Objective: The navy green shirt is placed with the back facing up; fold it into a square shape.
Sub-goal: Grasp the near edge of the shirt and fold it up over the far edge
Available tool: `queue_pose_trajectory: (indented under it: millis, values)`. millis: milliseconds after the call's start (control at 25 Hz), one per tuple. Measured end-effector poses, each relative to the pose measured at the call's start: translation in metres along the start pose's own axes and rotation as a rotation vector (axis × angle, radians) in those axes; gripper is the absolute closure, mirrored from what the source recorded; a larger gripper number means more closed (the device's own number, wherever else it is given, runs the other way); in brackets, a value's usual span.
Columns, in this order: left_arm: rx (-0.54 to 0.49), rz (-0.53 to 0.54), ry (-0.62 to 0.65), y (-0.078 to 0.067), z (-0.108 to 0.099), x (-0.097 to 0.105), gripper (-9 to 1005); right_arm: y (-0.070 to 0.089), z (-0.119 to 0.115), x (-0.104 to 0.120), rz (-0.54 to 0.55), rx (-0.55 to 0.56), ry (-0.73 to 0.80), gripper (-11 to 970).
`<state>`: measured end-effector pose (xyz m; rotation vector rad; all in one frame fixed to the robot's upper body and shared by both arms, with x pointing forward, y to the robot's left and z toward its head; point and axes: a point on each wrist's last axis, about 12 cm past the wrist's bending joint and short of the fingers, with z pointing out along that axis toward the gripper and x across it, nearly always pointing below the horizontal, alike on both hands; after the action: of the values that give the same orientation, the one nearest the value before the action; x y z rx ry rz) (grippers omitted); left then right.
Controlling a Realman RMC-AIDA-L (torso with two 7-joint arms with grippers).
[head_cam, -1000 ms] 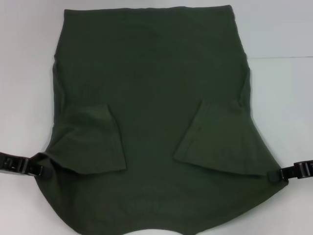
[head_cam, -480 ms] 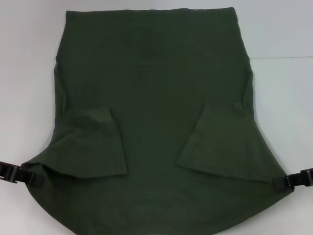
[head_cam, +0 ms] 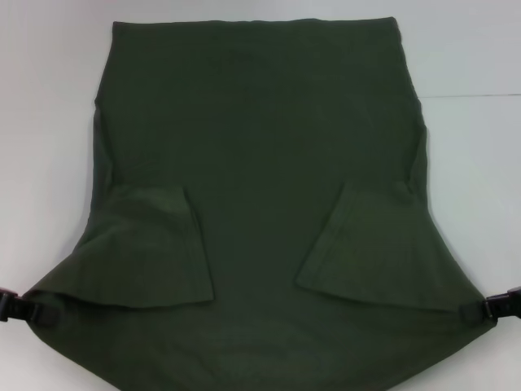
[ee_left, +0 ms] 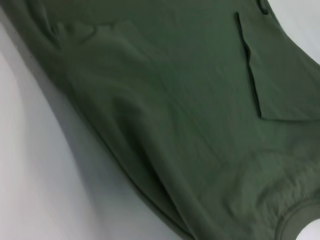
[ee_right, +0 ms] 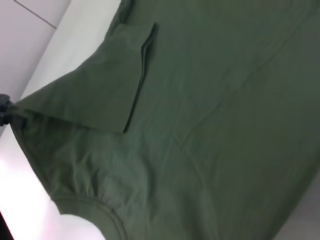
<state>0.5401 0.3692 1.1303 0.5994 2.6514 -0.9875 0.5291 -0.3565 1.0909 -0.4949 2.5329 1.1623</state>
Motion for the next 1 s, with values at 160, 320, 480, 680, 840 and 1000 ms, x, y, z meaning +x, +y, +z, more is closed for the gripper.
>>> queue_pose_trajectory:
  millis: [160,320,480,680,840,1000]
  values:
    - [0.015,0.003,-0.048,0.000,-0.005,0.000,969,0.000,-0.006,-0.003,-0.005,-0.008,-0.053,917]
    - [0.020,-0.014,-0.163,0.004,-0.014,-0.005,969,-0.001,-0.012,-0.009,-0.005,-0.013,-0.132,917]
    - [0.016,-0.037,-0.277,0.008,-0.017,-0.014,969,0.000,-0.015,-0.019,-0.001,-0.023,-0.205,917]
    - [-0.008,-0.049,-0.405,0.012,-0.013,-0.033,968,0.002,-0.012,-0.033,-0.002,-0.031,-0.301,917]
    - [-0.028,-0.057,-0.475,0.015,-0.006,-0.048,968,0.001,-0.007,-0.044,0.010,-0.026,-0.405,917]
    - [-0.068,-0.070,-0.566,0.019,0.001,-0.062,968,-0.001,-0.003,-0.055,0.041,-0.010,-0.519,917]
